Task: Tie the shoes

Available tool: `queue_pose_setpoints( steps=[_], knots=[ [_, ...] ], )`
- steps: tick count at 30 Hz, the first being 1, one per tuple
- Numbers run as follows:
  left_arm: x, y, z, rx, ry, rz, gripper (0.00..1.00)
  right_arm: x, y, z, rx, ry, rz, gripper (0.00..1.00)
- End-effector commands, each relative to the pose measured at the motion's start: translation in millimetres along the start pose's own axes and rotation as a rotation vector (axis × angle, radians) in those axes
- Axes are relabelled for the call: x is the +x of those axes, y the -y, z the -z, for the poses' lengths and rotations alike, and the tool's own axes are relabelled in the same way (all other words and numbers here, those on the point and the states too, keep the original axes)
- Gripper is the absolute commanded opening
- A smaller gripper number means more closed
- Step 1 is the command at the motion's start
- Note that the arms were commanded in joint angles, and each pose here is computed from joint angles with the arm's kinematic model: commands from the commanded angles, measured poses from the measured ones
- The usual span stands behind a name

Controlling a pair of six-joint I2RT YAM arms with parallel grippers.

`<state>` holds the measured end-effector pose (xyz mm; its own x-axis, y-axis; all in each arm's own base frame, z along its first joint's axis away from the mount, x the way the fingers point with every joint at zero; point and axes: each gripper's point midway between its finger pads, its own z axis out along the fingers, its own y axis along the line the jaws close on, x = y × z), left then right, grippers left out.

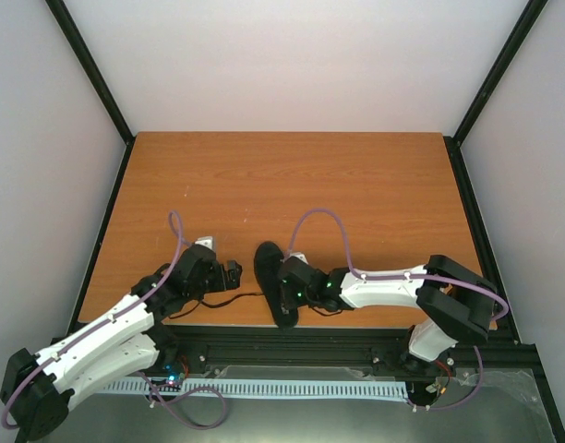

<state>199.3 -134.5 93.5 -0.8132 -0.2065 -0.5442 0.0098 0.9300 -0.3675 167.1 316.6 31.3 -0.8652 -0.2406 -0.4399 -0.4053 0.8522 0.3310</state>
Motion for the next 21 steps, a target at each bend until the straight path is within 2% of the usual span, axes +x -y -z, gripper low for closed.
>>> queue_pose_setpoints(
  steps=[1,2,3,8,13,14,15,17,18,19,21],
  knots=[
    [-38.4,16.7,3.8,0.036,0.155,-0.045,1.0,-46.0,10.1,7.3,0.105,0.169,-0.11,0.1],
    [-41.3,18.9,3.4,0.041,0.166,-0.057,1.0,-54.2,12.0,10.3,0.116,0.19,-0.125,0.04],
    [-44.7,22.2,3.2,0.051,0.179,-0.072,1.0,-61.1,15.0,12.3,0.127,0.206,-0.14,0.03],
    [-52.4,40.8,-2.3,0.127,0.225,-0.19,1.0,-91.4,34.9,11.9,0.161,0.258,-0.211,0.03],
    [-61.3,45.5,-13.6,0.108,0.256,-0.256,1.0,-105.7,57.5,-0.3,0.18,0.258,-0.267,0.03],
    [-62.1,47.2,-16.4,0.108,0.255,-0.265,1.0,-107.2,57.9,-1.9,0.17,0.255,-0.265,0.07],
    [-63.3,47.0,-19.5,0.097,0.254,-0.268,1.0,-107.7,58.3,-2.7,0.165,0.251,-0.259,0.18],
    [-64.4,47.6,-27.3,0.087,0.256,-0.273,1.0,-107.9,59.0,-0.8,0.162,0.252,-0.249,0.53],
    [-63.8,51.0,-30.9,0.1,0.252,-0.287,1.0,-108.2,59.5,2.0,0.161,0.256,-0.242,0.66],
    [-62.3,55.0,-34.7,0.117,0.246,-0.305,1.0,-108.6,61.1,5.6,0.163,0.261,-0.238,0.75],
    [-59.1,64.8,-41.4,0.161,0.233,-0.346,1.0,-108.8,63.8,14.1,0.158,0.267,-0.215,0.87]
  ],
)
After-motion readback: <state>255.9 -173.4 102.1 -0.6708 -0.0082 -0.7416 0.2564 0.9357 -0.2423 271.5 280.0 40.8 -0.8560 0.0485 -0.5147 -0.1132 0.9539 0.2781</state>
